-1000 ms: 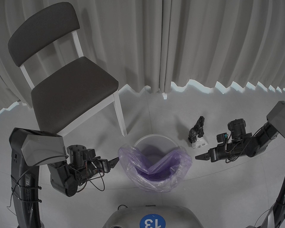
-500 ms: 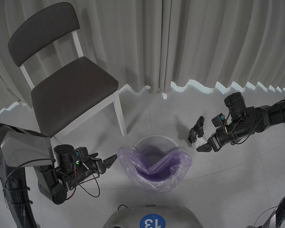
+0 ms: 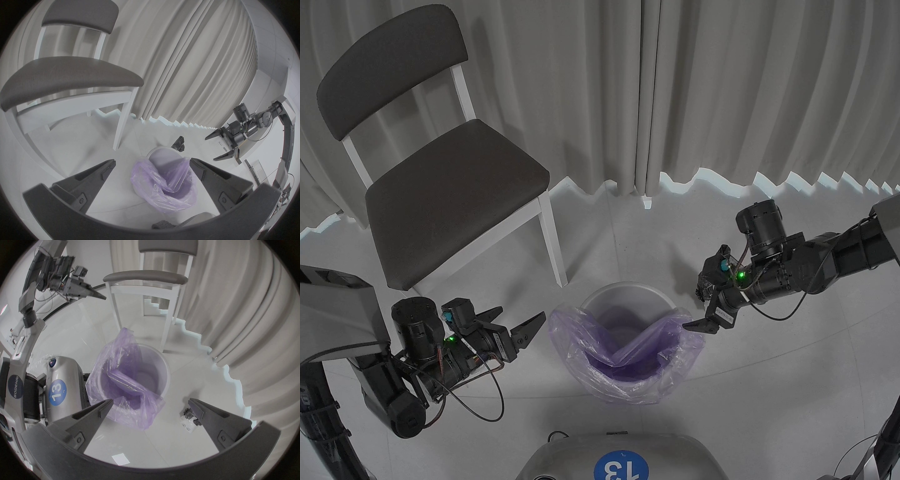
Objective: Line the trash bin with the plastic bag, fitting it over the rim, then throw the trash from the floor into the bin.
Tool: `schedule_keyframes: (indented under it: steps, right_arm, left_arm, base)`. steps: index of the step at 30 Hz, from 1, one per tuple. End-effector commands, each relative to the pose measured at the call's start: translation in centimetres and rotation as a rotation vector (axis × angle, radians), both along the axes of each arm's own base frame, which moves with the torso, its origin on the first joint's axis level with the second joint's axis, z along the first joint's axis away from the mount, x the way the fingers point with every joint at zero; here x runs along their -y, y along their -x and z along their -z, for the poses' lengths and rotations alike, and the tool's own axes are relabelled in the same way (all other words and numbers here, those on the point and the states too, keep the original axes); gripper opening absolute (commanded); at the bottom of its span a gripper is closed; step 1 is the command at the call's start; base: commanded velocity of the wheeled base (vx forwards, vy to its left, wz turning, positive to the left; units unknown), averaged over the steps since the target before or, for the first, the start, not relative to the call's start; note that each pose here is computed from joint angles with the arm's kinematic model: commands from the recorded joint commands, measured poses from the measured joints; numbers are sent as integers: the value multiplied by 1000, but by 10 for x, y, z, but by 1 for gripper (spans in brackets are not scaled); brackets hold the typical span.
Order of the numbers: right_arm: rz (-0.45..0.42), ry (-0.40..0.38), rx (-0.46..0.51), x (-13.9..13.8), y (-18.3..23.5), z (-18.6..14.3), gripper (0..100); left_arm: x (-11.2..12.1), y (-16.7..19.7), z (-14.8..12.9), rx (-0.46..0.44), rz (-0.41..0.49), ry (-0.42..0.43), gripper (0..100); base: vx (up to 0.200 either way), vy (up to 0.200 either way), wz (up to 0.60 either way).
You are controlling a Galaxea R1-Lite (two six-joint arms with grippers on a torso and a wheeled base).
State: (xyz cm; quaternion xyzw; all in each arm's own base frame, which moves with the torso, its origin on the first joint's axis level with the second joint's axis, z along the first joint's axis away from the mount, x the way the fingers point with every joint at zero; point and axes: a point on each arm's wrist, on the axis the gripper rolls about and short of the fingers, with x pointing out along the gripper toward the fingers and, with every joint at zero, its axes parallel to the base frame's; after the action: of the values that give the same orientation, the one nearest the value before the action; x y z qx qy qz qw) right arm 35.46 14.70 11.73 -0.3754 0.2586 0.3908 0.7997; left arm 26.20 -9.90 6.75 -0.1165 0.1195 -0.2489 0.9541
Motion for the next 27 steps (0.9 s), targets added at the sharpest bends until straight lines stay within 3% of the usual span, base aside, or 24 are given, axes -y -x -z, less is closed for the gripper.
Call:
schedule_keyframes:
  steps: [1, 10, 27]
  right_arm:
    - [-19, 17, -32, -8, -8, 19, 100]
    - [-27, 25, -33, -22, -43, 47, 100]
    - [-30, 38, -86, -28, -60, 86, 100]
  left_arm:
    - [-2, 2, -7, 23, -5, 9, 100]
    - [-4, 2, -6, 18, -13, 6, 100]
    - [-8, -5, 6, -15, -26, -4, 100]
  base:
    - [0, 0, 0]
    - [0, 0, 0]
    - [0, 0, 0]
